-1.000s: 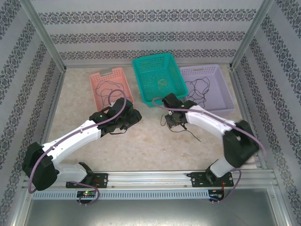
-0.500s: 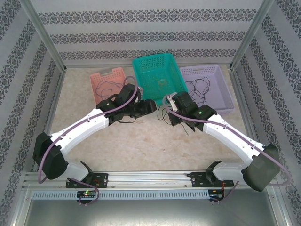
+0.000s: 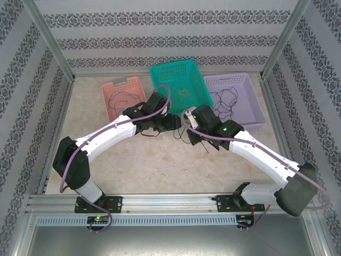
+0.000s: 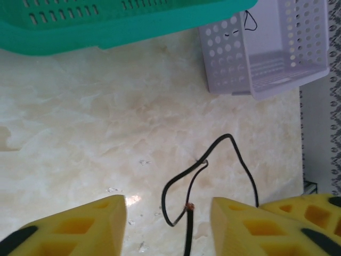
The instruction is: Untangle the cables
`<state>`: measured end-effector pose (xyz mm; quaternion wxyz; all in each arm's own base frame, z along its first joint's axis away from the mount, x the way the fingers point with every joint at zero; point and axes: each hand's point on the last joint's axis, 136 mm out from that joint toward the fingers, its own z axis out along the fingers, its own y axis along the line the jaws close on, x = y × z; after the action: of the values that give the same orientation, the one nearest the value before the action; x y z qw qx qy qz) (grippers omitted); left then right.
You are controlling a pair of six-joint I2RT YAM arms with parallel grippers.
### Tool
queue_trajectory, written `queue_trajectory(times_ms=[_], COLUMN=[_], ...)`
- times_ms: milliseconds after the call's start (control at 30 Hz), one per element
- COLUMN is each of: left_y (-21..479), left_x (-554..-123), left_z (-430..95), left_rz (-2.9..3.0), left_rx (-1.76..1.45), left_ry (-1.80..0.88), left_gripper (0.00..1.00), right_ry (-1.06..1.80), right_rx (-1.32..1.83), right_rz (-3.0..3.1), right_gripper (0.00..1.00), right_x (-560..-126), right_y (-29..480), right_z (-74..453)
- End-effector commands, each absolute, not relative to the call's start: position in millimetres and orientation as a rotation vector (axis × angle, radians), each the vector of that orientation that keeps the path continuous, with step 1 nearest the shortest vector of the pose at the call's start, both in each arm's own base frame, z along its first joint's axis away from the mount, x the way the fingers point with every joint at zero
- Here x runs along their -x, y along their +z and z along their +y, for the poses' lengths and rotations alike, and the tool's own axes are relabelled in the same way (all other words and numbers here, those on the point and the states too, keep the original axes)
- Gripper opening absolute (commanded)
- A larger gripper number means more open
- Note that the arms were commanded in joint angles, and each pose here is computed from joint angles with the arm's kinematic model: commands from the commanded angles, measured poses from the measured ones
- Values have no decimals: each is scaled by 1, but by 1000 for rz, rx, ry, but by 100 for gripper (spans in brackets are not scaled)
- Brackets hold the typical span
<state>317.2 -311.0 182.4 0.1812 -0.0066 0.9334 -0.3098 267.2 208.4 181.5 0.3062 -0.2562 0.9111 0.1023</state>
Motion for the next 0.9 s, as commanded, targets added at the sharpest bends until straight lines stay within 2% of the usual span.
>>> queue_trajectory(times_ms=[0,167,233,267,400,433,500,533,600,733,867], left_y=[181,182,182,183,202,208,219,221,213,185,161], left_x=[-316,-322,-324,-326,-333,-334,-334,-333,-327,-314,-298], left_z=[-305,-306,-302,-298,-283,-281,-276,-274,-270,-245,-211], left_rz=[2649,2635,2630,2624,2561,2544,2515,2514,2540,2560,2502], left_rx=[15,47,72,96,201,216,235,243,255,378,605], left_ry=[-811,-802,-779,-758,-730,-734,-742,-746,-731,-651,-599], left_gripper=[36,19,9,1,0,0,0,0,0,0,0], right_ry=[314,312,316,316,335,350,375,399,451,581,621], right_rx=[682,678,680,679,652,636,540,483,318,-38,-589], right_rz=[2355,2358,2356,2358,2381,2395,2436,2446,2459,2480,2550], right_gripper=[0,0,0,0,0,7,31,38,47,50,47], right_x=[-267,-267,-266,-266,-264,-263,-262,-262,-261,-254,-235], right_y=[200,198,198,198,195,194,194,197,203,204,168], right_z=[217,216,216,216,216,216,212,210,202,184,150])
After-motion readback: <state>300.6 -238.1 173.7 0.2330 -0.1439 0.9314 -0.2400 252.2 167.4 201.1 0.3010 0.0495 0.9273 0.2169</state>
